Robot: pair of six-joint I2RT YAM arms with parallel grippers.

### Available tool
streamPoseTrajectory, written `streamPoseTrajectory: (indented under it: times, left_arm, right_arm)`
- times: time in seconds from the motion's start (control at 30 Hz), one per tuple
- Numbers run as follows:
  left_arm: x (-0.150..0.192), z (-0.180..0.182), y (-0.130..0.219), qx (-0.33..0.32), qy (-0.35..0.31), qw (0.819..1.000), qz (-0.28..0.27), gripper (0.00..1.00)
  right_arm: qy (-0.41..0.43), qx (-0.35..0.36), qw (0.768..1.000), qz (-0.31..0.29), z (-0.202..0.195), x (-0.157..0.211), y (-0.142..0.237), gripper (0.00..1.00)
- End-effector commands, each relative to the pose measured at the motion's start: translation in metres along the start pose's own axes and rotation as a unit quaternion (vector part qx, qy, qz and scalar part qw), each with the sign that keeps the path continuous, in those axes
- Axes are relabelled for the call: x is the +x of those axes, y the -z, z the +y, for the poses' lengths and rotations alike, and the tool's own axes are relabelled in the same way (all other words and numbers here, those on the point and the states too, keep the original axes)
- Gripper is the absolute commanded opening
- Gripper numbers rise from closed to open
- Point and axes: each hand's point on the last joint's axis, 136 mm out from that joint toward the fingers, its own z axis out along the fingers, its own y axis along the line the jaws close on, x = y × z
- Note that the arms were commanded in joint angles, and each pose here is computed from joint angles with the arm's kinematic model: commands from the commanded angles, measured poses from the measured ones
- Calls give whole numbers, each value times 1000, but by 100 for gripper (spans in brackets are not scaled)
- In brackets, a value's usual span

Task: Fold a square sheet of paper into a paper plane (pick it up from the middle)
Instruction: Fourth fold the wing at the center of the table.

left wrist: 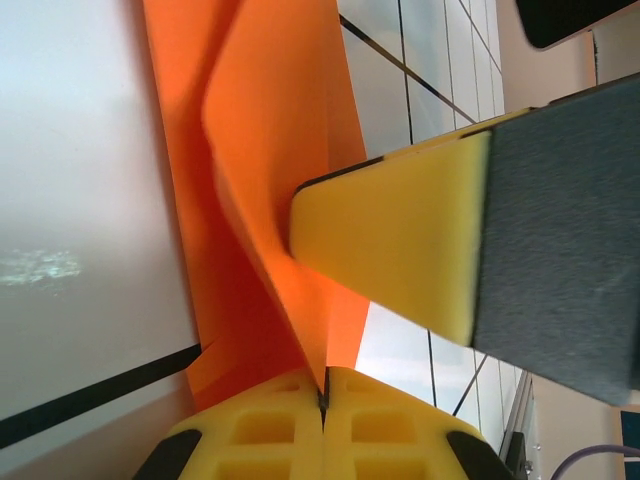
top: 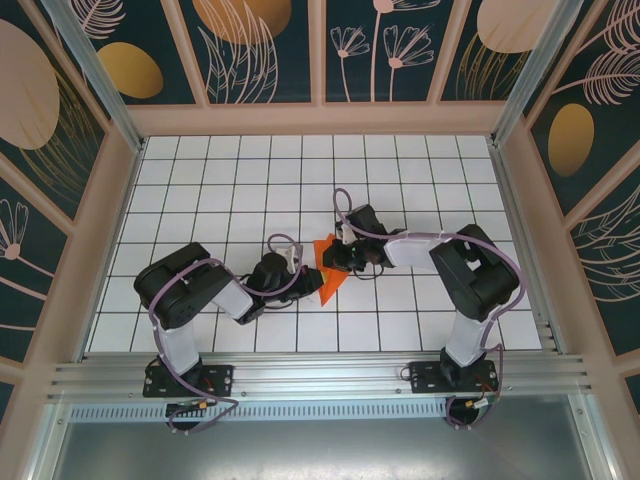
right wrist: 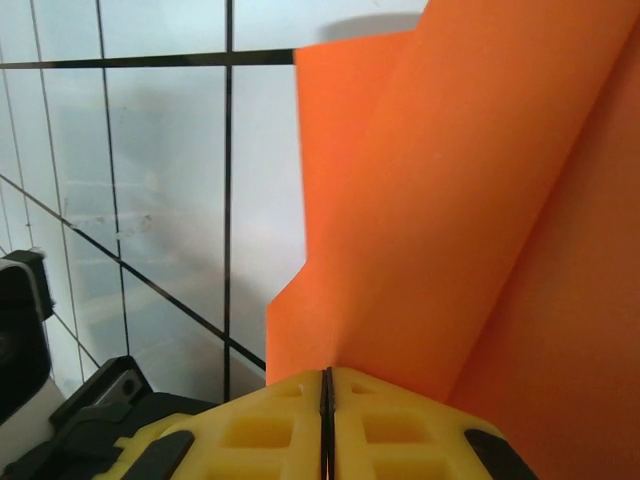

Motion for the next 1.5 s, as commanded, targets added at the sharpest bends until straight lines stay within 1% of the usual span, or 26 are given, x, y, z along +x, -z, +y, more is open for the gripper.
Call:
streamPoseTrajectory:
  times: [0.0, 0.07, 0.3, 0.4, 0.53, 0.57, 0.6, 0.67, 0.8, 0.9, 0.97, 1.07, 1.13, 1.2, 1.23, 1.3, 1.47]
  left_arm:
    - [0, 23, 1, -53, 2, 999, -1, 3]
    - [0, 25, 0, -58, 2, 998, 0, 5]
    - [0, 31, 0, -74, 6, 997, -1, 9]
    - [-1, 30, 0, -75, 6, 997, -2, 13]
    - [-6, 24, 2, -72, 4, 997, -8, 21]
    - [-7, 22, 3, -72, 2, 997, -11, 26]
    - [-9, 21, 3, -73, 1, 997, -13, 28]
    - [-12, 17, 6, -77, -4, 997, -18, 29]
    - [-24, 10, 14, -95, -22, 995, -38, 46]
    - [-31, 7, 19, -118, -39, 991, -45, 48]
    - [-35, 5, 20, -131, -51, 989, -46, 48]
    - [-37, 4, 16, -146, -61, 987, -34, 46]
    - [-37, 5, 12, -153, -64, 986, -25, 42]
    - [-37, 8, 11, -160, -64, 985, -20, 34]
    - [-37, 10, 10, -164, -60, 984, -20, 31]
    - [-37, 12, 11, -165, -54, 985, -19, 29]
    - [-31, 11, 8, -155, -39, 987, -5, 29]
  right_arm:
    - [2, 4, 1000, -4, 0, -2, -4, 10]
    - [0, 11, 1000, -4, -3, -2, -5, 10]
    - [-7, 33, 999, 0, -16, 2, -9, 10]
    - [-10, 39, 999, 1, -20, 4, -12, 10]
    - [-12, 43, 999, 2, -23, 6, -14, 10]
    - [-11, 42, 999, 2, -23, 6, -14, 10]
    - [-12, 43, 999, 3, -23, 6, -14, 10]
    - [-10, 42, 999, 1, -22, 5, -13, 10]
    - [-6, 36, 999, -1, -17, 3, -11, 10]
    - [-5, 30, 1000, -1, -14, 2, -11, 10]
    - [-5, 27, 1000, -3, -13, 1, -10, 10]
    - [-4, 23, 1000, -5, -11, 0, -9, 10]
    - [-4, 23, 1000, -5, -10, 0, -9, 10]
    - [-3, 22, 1000, -7, -9, -1, -8, 10]
    - [-3, 22, 1000, -6, -8, -1, -8, 10]
    - [-4, 22, 1000, -8, -8, -2, -7, 10]
    - [-4, 20, 1000, -9, -6, -2, -6, 11]
